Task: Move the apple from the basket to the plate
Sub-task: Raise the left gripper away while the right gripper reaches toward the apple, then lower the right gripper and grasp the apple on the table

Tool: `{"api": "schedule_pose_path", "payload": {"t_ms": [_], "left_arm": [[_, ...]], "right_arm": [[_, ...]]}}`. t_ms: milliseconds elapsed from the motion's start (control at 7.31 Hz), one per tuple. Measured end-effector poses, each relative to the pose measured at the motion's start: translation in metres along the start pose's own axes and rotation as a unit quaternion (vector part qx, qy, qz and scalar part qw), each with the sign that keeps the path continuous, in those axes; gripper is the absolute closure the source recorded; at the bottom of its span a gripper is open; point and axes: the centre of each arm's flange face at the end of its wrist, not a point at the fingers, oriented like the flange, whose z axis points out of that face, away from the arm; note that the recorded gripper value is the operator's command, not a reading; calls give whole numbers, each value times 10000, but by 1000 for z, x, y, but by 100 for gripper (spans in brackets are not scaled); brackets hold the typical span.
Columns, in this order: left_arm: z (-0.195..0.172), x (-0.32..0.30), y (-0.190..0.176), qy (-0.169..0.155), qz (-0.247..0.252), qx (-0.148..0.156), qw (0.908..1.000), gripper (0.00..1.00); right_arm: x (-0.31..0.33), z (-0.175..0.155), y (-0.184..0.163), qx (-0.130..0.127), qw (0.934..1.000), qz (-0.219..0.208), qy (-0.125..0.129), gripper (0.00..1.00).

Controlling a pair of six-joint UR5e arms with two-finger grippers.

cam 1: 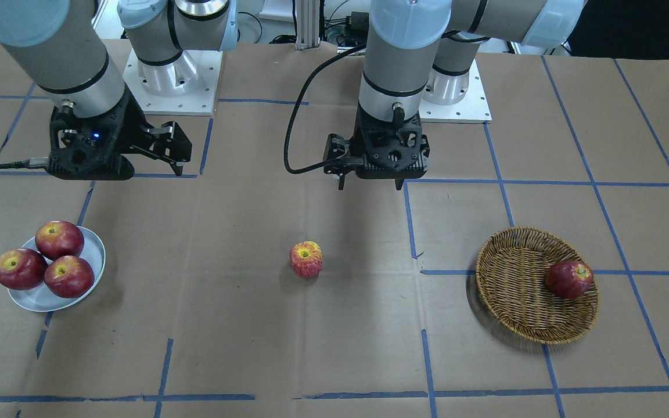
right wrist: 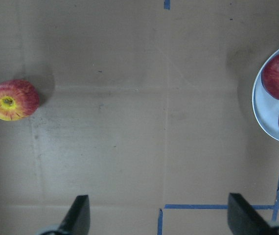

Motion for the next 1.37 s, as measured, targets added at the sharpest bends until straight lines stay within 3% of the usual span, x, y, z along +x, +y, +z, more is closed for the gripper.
{"api": "schedule_pose_path", "payload": {"t_ms": [547, 957, 1368], "left_arm": [[-28, -46, 12, -88, 46, -143, 9998, 1], [-45, -56, 26, -128, 68, -185, 9997, 1], [-55, -69, 30, -128, 26, -159, 9998, 1]], "right_arm": [[-94, 54, -21, 231, 9997, 46, 4, 0], [-168, 134, -38, 292, 9996, 47, -19, 0], [-196, 193, -50, 284, 9996, -60, -17, 0]]}}
